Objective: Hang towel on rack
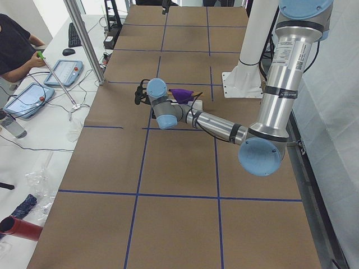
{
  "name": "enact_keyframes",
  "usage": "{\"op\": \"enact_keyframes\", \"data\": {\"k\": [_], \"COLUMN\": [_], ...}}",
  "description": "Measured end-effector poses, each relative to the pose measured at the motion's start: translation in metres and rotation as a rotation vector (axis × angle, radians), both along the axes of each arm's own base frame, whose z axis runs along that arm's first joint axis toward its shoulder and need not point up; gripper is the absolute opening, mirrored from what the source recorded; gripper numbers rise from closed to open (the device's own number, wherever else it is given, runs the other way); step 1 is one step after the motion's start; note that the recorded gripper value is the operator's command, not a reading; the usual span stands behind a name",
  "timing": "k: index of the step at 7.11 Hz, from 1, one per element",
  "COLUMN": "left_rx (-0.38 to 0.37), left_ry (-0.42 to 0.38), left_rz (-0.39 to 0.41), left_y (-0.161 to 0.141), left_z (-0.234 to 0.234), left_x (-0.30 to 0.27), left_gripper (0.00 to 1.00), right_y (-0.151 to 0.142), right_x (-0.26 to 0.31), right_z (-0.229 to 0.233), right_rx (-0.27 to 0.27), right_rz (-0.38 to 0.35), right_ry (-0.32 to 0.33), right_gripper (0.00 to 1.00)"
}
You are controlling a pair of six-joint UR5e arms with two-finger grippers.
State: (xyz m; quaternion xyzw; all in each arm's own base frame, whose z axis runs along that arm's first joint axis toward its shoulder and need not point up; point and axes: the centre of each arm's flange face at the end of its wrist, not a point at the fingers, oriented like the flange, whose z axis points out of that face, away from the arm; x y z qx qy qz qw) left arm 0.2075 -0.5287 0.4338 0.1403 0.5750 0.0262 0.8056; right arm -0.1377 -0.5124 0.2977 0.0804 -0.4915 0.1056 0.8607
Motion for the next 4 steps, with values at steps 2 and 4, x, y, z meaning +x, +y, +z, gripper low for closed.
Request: {"op": "enact_keyframes", "data": {"k": [2, 4], "left_rx": [0.156, 0.261], "left_ry": [-0.147, -0.284], "left_rz": [-0.036, -0.034], "left_y": [-0.014, -0.004], "left_z": [0.077, 0.142], "left_x": [-0.071, -0.146], "left_gripper": [1.00, 1.00], "right_y": [-0.020, -0.031], "right_x": [0.077, 0.139], "right_z": [0.109, 0.223], "right_rx": [0.096, 0.128], "right_rz": [-0.089, -0.231], "right_ry": [0.139, 0.258], "right_gripper": [1.00, 1.00]}}
